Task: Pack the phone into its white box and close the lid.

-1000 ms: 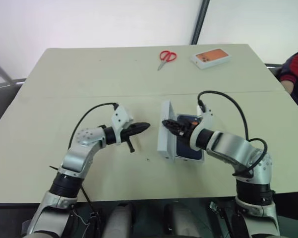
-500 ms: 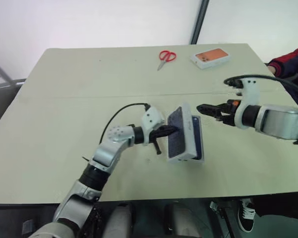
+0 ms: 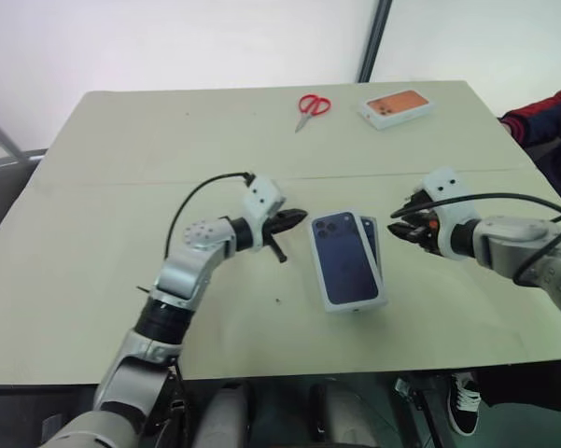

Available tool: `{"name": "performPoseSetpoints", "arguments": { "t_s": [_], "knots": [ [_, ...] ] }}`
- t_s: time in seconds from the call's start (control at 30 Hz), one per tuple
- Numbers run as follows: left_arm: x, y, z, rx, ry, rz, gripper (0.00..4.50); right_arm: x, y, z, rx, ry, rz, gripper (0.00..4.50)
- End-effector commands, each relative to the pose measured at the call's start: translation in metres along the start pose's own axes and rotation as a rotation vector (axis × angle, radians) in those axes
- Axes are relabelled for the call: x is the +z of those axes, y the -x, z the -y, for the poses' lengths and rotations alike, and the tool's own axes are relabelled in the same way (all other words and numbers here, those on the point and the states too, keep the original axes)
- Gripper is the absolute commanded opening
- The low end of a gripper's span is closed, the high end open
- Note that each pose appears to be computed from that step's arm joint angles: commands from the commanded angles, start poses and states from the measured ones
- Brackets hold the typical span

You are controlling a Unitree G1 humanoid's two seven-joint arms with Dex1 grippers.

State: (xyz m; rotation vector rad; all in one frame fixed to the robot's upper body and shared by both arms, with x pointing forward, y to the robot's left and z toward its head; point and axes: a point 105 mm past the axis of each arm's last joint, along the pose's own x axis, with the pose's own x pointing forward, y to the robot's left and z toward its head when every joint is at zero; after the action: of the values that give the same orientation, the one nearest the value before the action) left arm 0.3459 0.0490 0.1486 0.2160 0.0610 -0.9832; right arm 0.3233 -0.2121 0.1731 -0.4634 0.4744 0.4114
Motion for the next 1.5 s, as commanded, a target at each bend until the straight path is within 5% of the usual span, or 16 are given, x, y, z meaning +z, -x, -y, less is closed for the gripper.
{"name": "performPoseSetpoints", "arguments": {
  "t_s": [0.03, 0.3, 0.73, 1.07, 1.5],
  "knots": [
    [-0.011, 0.016, 0.009, -0.029, -0.039, -0.109, 0.00, 0.007, 0.005, -0.002, -0.016, 0.302, 0.036, 0.05],
    [-0.031, 0.002, 0.039, -0.122, 0.051, -0.288, 0.00, 0.003, 0.005, -0.037, 0.177, 0.475, 0.074, 0.05],
    [-0.022, -0.033, 0.054, -0.119, 0.128, -0.256, 0.00, -0.008, 0.005, -0.053, 0.238, 0.506, 0.067, 0.05],
    [0.005, -0.053, 0.054, -0.104, 0.122, -0.104, 0.00, -0.013, 0.009, -0.040, 0.188, 0.488, 0.034, 0.05],
    [-0.002, -0.056, 0.059, -0.143, 0.086, -0.154, 0.00, -0.022, 0.008, -0.034, 0.166, 0.472, 0.008, 0.05]
  ]
}}
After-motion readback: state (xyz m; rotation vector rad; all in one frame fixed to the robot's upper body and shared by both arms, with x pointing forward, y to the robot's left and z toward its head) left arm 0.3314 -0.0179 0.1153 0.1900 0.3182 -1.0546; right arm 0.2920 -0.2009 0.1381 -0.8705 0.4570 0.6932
